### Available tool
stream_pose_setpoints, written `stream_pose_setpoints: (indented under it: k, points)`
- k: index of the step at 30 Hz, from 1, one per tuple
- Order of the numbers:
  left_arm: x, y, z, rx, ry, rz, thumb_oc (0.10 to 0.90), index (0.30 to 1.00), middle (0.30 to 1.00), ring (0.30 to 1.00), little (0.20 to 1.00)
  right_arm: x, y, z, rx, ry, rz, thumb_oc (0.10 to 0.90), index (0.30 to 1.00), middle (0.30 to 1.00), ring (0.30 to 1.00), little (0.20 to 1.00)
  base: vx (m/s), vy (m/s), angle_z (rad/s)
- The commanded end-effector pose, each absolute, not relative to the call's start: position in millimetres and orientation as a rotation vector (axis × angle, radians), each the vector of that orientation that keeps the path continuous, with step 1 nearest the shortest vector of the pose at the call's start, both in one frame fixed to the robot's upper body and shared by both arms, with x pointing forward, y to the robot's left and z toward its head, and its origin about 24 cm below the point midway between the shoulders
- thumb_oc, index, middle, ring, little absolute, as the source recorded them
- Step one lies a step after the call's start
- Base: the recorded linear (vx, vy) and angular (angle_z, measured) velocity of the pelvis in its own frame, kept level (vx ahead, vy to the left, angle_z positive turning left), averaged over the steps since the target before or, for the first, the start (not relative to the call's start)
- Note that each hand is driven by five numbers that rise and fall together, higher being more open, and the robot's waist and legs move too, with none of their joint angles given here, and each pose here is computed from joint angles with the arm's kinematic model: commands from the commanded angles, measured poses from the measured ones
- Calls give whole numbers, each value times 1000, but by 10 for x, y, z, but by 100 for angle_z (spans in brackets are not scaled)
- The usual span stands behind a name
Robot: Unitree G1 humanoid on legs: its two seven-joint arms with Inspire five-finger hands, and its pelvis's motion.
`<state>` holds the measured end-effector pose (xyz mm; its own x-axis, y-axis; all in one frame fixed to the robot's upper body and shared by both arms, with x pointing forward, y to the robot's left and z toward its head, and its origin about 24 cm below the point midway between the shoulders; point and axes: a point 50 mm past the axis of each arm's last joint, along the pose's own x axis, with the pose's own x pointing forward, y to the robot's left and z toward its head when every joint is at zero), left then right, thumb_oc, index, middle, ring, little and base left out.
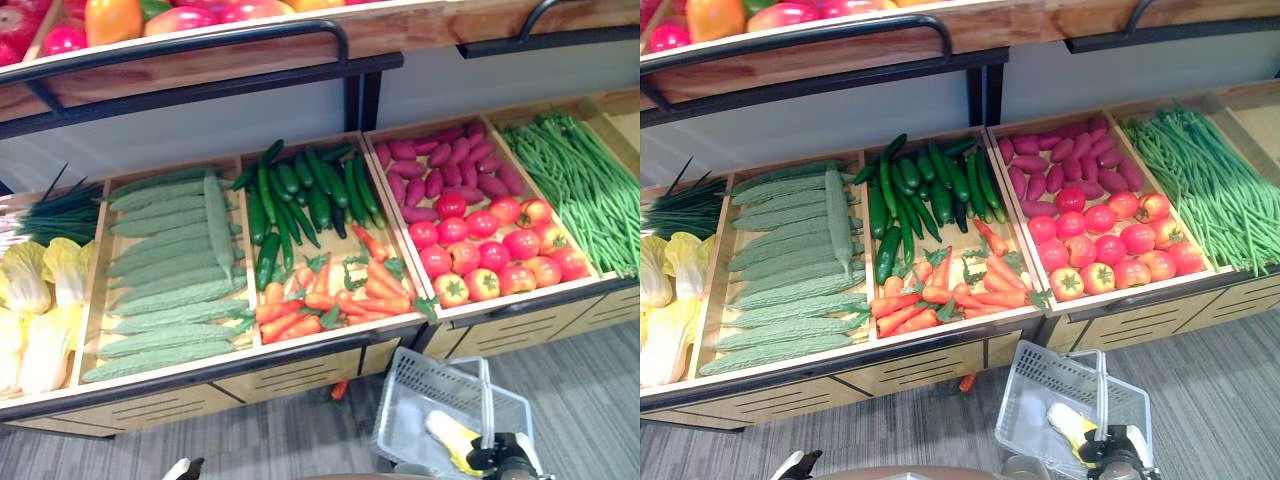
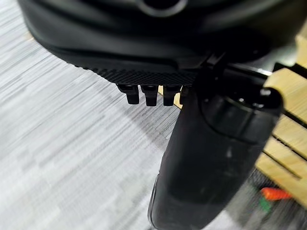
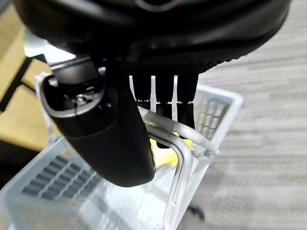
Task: Get the vegetables into the basket
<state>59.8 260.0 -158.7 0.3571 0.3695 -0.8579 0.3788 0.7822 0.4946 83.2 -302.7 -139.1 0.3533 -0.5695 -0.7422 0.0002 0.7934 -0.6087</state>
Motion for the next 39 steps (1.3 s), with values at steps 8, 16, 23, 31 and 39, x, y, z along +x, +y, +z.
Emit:
stream_pose_setpoints:
  k: [8, 16, 23, 31, 39]
  points:
    - [1023, 2805, -1411, 288, 1057, 675, 900, 1000, 1000, 1000, 1000, 565, -3417, -1235, -740, 1205, -523, 400, 300, 300, 300, 300, -7, -57, 17]
    - [654, 3529, -1069, -102, 861, 1610, 900, 1000, 1000, 1000, 1000, 497, -3370, -1265, -758, 1221, -534, 400, 300, 300, 300, 300, 4, 16, 1]
    - [1441, 4362, 757, 595, -47, 1616, 900, 1000, 1000, 1000, 1000, 435, -3262, -1315, -731, 1189, -518, 400, 300, 300, 300, 300, -1, 37, -1]
    - [1973, 3855, 1562, 1004, -437, 1110, 900, 1000, 1000, 1000, 1000, 439, -3337, -1281, -715, 1189, -537, 400, 300, 300, 300, 300, -15, 3, 10]
    - [2588, 3335, 1797, 1042, -444, 365, 900, 1000, 1000, 1000, 1000, 857, -3351, -1190, -755, 1057, -405, 400, 300, 300, 300, 300, -11, 22, -12]
